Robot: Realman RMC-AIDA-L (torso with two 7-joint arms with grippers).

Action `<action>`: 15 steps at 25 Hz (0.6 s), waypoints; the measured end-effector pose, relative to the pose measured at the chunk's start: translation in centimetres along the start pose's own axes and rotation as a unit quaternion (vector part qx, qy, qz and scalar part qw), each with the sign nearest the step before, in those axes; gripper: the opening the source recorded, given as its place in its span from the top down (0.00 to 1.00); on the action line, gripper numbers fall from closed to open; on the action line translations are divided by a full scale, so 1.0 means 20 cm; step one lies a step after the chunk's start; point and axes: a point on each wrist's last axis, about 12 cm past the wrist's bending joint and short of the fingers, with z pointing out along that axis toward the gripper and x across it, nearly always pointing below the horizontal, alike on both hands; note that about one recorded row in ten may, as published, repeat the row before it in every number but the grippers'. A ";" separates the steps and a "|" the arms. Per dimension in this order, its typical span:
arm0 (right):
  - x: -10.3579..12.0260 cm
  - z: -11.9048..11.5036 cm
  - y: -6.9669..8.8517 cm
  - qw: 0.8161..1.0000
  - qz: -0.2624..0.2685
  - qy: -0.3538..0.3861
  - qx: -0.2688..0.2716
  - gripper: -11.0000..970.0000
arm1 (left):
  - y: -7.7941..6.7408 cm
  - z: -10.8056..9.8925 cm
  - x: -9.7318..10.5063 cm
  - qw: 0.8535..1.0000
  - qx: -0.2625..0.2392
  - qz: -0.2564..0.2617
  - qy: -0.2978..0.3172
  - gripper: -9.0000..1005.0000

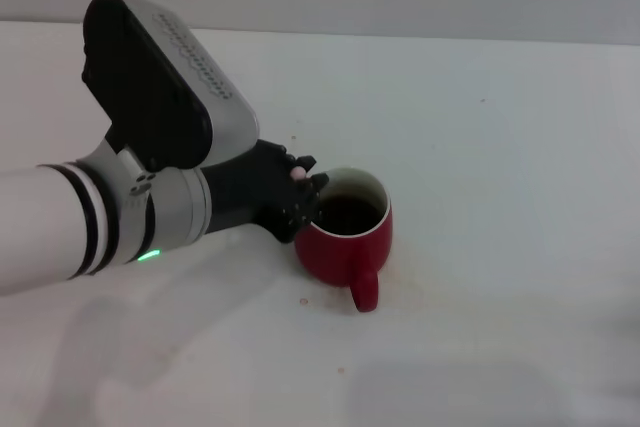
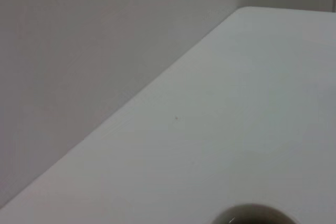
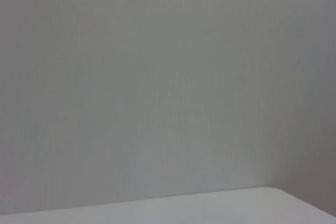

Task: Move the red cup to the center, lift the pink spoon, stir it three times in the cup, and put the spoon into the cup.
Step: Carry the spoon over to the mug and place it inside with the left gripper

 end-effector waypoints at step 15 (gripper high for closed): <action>0.00 -0.01 0.00 1.000 0.000 0.002 -0.001 0.99 | -0.14 0.08 -0.10 0.998 0.050 0.015 -0.032 0.85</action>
